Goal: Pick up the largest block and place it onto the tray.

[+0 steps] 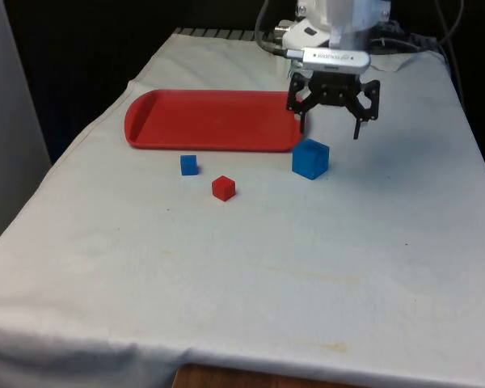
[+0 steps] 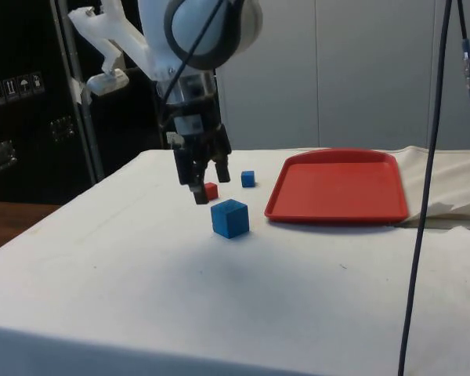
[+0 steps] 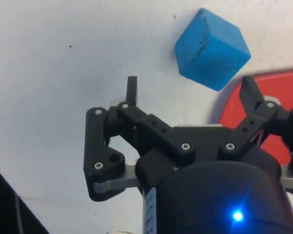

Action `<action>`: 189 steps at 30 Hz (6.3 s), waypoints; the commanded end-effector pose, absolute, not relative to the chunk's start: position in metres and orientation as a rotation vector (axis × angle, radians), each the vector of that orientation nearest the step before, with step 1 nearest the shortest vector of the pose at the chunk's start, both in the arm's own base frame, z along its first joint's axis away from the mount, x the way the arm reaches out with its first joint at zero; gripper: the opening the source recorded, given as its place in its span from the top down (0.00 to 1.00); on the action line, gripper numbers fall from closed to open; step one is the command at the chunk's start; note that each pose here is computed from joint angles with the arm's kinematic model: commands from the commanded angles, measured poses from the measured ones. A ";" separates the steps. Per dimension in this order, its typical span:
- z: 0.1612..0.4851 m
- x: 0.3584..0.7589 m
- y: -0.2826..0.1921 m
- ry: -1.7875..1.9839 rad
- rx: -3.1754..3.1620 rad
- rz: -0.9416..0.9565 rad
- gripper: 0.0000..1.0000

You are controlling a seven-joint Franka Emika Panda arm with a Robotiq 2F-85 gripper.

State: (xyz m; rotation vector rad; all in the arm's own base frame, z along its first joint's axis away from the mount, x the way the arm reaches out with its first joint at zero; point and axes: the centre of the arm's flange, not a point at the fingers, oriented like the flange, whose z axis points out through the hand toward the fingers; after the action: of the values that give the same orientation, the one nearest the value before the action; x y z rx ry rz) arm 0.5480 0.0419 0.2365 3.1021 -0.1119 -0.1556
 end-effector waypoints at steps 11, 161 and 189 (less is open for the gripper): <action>0.221 0.540 0.030 -0.183 3.080 -0.133 0.00; 0.294 0.423 -0.109 -0.169 3.157 0.186 0.94; 0.244 0.384 -0.191 -0.077 3.148 0.098 0.94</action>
State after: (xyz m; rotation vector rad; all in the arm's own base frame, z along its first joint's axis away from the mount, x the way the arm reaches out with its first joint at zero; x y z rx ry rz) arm 0.3872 -0.1889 0.2458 3.1424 -0.0913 0.0829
